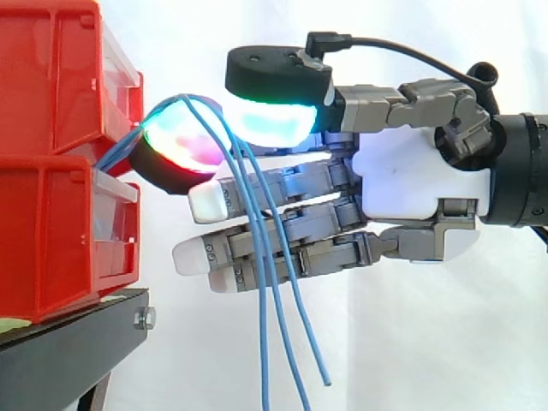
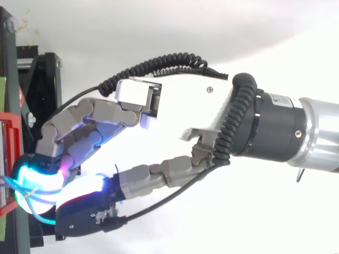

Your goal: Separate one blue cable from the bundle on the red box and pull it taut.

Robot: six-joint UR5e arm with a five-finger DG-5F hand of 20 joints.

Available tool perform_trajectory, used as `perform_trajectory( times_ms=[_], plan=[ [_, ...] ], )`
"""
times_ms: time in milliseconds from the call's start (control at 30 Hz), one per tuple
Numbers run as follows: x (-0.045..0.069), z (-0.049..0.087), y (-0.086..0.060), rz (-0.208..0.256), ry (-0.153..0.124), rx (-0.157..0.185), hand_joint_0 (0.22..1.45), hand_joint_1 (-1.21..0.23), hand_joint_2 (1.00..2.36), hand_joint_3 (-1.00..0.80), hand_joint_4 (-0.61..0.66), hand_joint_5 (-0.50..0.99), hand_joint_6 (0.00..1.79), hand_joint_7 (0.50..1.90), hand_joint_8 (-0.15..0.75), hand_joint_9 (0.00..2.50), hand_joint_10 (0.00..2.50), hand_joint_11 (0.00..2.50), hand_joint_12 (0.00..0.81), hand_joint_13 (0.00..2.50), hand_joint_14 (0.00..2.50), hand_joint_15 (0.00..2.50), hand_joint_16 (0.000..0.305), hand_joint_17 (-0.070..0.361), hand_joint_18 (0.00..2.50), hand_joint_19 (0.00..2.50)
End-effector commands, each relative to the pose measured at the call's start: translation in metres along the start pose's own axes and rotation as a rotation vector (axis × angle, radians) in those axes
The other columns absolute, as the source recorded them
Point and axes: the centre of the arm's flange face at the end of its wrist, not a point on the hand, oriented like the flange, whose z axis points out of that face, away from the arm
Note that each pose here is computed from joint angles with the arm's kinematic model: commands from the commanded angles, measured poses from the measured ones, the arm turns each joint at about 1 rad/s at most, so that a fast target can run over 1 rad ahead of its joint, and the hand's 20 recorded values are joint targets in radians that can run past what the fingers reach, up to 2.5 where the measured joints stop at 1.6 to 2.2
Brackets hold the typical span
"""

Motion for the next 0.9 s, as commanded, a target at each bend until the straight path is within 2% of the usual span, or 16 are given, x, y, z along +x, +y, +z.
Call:
perform_trajectory(
  times_ms=[0,300,467,667,767,867],
  plan=[
    [0.005,-0.001,0.0,0.007,0.001,-0.001,0.61,-0.77,1.02,-0.22,0.1,-0.11,0.93,0.75,0.219,0.78,0.02,0.46,0.299,0.58,0.01,0.32,0.043,0.097,0.18,0.3],
    [0.007,0.0,-0.001,0.009,0.004,-0.003,0.56,-0.68,1.01,-0.41,0.12,-0.09,0.9,0.79,0.222,0.87,0.02,0.47,0.312,0.6,0.01,0.34,0.043,0.097,0.18,0.33],
    [0.01,-0.002,-0.013,0.006,0.011,0.012,0.55,-0.66,1.0,-0.45,0.11,-0.09,0.89,0.82,0.222,0.89,0.02,0.47,0.316,0.61,0.01,0.34,0.043,0.098,0.18,0.33],
    [0.01,-0.002,-0.013,0.009,0.008,0.004,0.62,-0.78,1.01,-0.26,0.09,-0.08,0.91,0.86,0.221,0.92,0.02,0.51,0.31,0.67,0.02,0.38,0.041,0.093,0.28,0.32],
    [0.01,-0.002,-0.014,0.009,0.008,0.004,0.65,-0.85,1.02,-0.2,0.02,-0.09,0.93,0.83,0.228,0.92,0.02,0.54,0.315,0.68,0.02,0.37,0.043,0.096,0.32,0.32],
    [0.01,-0.002,-0.014,0.009,0.008,0.004,0.67,-0.87,1.02,-0.2,-0.02,-0.1,0.95,0.81,0.226,0.91,0.02,0.55,0.309,0.69,0.02,0.38,0.042,0.095,0.33,0.33]
  ],
)
